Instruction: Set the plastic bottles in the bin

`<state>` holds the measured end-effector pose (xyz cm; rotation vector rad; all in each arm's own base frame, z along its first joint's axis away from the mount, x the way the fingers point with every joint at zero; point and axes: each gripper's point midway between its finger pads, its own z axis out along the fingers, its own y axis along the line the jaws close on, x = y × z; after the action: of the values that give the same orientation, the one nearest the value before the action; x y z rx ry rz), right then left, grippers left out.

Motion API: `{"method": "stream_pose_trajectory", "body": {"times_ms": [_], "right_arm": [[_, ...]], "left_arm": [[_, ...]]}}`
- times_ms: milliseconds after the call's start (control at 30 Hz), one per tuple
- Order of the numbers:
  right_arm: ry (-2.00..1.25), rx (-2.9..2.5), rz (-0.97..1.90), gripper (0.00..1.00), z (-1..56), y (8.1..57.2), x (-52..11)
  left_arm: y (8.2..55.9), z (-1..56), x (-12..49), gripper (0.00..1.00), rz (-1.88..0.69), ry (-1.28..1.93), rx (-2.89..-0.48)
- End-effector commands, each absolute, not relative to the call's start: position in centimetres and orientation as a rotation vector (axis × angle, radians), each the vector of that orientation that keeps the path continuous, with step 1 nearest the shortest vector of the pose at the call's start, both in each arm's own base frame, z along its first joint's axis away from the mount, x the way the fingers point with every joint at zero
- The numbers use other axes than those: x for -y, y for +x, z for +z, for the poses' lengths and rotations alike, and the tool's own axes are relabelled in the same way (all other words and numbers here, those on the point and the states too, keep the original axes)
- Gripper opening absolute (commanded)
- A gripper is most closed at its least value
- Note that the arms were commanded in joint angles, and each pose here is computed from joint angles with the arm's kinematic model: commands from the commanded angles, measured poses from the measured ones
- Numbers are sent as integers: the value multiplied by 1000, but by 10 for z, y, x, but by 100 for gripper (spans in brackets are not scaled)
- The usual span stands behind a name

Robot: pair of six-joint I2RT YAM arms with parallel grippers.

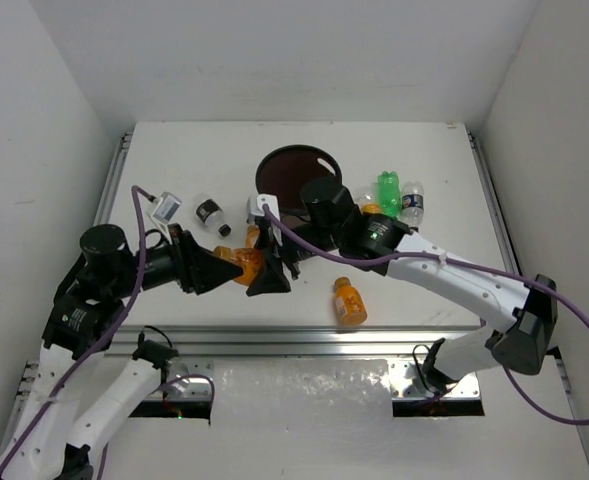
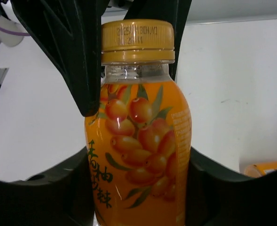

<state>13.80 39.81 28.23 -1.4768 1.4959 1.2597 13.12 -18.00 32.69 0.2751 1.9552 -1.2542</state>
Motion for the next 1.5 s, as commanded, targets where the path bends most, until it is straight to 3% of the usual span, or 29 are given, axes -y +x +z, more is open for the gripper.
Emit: {"method": "stream_pose_trajectory", "body": {"times_ms": [0, 33, 67, 100, 200, 300, 400, 567, 633, 700, 767, 967, 1167, 1467], "right_arm": [[-1436, -1351, 1260, 0, 316, 136, -398], [-1416, -1354, 1230, 6, 317, 140, -396], [-1368, -1385, 1143, 7, 317, 154, -394], [-1328, -1414, 1074, 6, 319, 166, -390], [-1130, -1626, 755, 0, 313, 229, -368], [-875, -1916, 549, 0, 303, 290, -320], [-653, -2029, 420, 1, 312, 341, -279], [-608, -2082, 257, 11, 304, 386, -261], [-607, -2106, 209, 36, 302, 402, -262], [-596, -2133, 168, 93, 299, 409, -260], [-593, -2111, 205, 99, 315, 411, -266], [-526, -2026, 315, 99, 361, 380, -255], [-507, -2045, 471, 99, 350, 312, -235], [-571, -2042, 629, 99, 324, 234, -210]], "left_arm": [[141, 348, 188, 25, -1282, 334, -1857], [155, 345, 184, 45, -1225, 268, -1876], [165, 353, 176, 88, -1159, 208, -1864], [180, 356, 165, 99, -1063, 114, -1872], [228, 373, 82, 100, -576, -348, -1806], [234, 382, 34, 100, -339, -577, -1762], [248, 376, 26, 100, -272, -631, -1756], [277, 344, 43, 100, -275, -612, -1845], [288, 334, 47, 100, -268, -623, -1859], [298, 317, 47, 100, -232, -638, -1890], [308, 300, 46, 100, -187, -660, -1918], [341, 251, 53, 100, -108, -692, -2010], [389, 177, 53, 100, -95, -798, -2165], [447, 99, 20, 99, 74, -979, -2189]]}}
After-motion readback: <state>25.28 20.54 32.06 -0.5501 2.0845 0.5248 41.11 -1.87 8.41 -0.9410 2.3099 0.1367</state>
